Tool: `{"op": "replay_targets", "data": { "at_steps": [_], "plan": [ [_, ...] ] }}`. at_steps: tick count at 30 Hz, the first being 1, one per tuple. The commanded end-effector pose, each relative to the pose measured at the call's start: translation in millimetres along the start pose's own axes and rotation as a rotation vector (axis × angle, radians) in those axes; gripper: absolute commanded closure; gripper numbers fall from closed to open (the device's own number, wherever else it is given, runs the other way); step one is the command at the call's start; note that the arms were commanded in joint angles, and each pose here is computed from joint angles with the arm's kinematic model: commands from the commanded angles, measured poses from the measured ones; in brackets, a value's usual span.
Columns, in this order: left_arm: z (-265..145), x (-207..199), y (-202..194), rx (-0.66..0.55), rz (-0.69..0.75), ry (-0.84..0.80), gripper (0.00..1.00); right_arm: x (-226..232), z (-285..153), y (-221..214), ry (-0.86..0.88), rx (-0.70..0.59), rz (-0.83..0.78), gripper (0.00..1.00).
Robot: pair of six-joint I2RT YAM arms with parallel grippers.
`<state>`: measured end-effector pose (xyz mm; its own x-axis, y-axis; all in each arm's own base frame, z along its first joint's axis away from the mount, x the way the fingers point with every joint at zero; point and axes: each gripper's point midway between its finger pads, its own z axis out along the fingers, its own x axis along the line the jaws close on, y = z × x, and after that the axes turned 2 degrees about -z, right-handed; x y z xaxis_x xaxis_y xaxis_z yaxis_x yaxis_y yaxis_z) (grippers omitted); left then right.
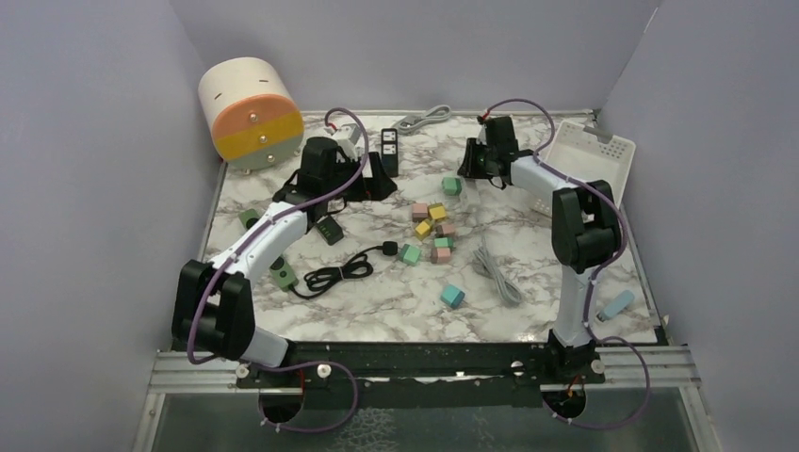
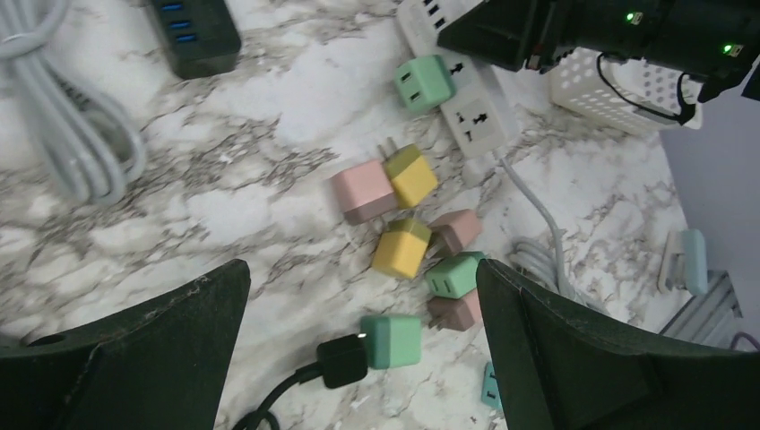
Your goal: Pull the plug off the socket
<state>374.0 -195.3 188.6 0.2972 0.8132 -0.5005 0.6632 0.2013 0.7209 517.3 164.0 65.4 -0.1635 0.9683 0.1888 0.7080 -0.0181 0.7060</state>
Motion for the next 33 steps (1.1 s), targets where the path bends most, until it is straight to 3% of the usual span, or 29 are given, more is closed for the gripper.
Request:
{"op": "replay_targets", "data": {
  "at_steps": [1,12,20,29,31,33],
  "plan": [
    [24.9,-54.7,9.3,-0.020,0.026,-0.235,0.01,54.8,-47.8,47.5,0.266,-0.154,-0.007,0.99],
    [91.8,-85.9,-21.5,0.096,-0.048,-0.272,0.01,81.6,-101.8,58.3,0.395,-0.205,-0.023,0.99],
    [99.4,-122.2,-9.3,0.058,-0.118,-0.444,0.01,82.5,-107.9,52.4,0.394,-0.202,-0.044,0.99],
    [126.6,-120.8,-26.6,0.107,-0.139,-0.406,0.01,93.8,-119.4,56.8,0.437,-0.217,-0.049,0.99],
    [135.2,-118.0,-34.3,0.119,-0.159,-0.388,0.05,96.6,-124.7,60.1,0.449,-0.226,-0.050,0.99],
    [143.1,-113.6,-38.3,0.121,-0.183,-0.364,0.26,99.2,-129.7,62.8,0.460,-0.234,-0.051,0.99]
  ]
}}
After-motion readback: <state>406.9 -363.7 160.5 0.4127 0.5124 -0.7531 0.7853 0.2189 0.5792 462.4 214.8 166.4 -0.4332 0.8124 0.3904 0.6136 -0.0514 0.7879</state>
